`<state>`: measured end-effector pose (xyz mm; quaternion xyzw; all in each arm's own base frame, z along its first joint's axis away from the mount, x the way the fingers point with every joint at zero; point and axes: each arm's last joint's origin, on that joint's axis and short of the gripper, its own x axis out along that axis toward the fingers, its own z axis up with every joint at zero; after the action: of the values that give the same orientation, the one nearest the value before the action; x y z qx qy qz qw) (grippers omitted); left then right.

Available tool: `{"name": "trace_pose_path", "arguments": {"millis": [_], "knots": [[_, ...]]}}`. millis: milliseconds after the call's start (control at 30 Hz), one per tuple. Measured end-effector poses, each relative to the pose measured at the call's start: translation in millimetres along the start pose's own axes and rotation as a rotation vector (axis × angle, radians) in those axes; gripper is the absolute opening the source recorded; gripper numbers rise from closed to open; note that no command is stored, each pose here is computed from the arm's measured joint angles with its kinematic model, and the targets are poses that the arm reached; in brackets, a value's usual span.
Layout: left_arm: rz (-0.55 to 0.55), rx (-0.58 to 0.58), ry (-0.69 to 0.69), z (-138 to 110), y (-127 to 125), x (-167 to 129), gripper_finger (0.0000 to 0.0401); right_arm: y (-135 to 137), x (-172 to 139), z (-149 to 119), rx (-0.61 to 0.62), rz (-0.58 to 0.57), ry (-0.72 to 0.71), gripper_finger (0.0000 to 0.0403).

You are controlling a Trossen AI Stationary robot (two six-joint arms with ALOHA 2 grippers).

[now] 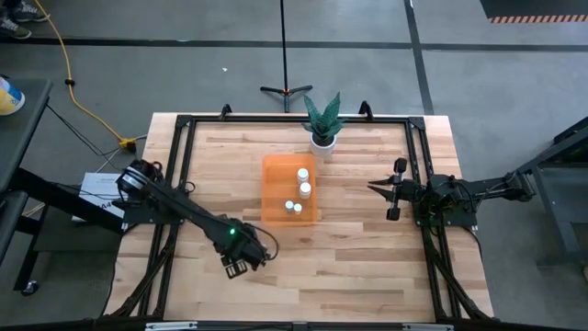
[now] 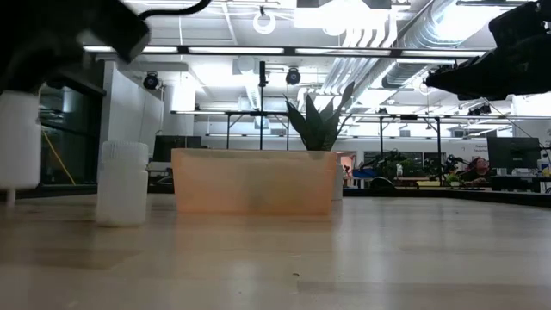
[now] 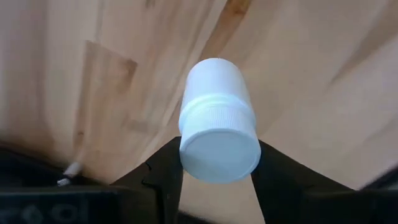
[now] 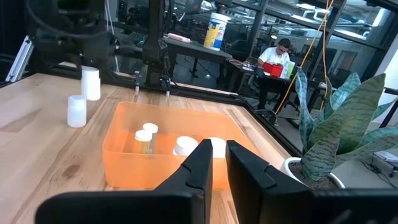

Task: Pick and place pill bottles into a basket
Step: Put the white pill bottle into the orange bin

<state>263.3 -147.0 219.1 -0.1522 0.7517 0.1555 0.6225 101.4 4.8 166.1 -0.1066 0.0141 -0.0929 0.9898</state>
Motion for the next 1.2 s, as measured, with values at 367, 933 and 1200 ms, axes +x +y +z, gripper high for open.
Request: {"name": "trace_pose_path", "arguments": {"millis": [367, 933, 1200], "knots": [[-0.012, 0.044, -0.145, 43, 46, -97, 0.0213, 0, 0, 0, 0.001, 0.001, 0.003, 0.0041], [-0.113, 0.05, -0.346, 153, 172, -112, 0.0216, 0, 0, 0, 0.0, 0.001, 0.004, 0.0039], [-0.113, 0.016, -0.201, 190, 204, -70, 0.0195, 0, 0, 0, 0.0, 0.001, 0.004, 0.0039]]}}
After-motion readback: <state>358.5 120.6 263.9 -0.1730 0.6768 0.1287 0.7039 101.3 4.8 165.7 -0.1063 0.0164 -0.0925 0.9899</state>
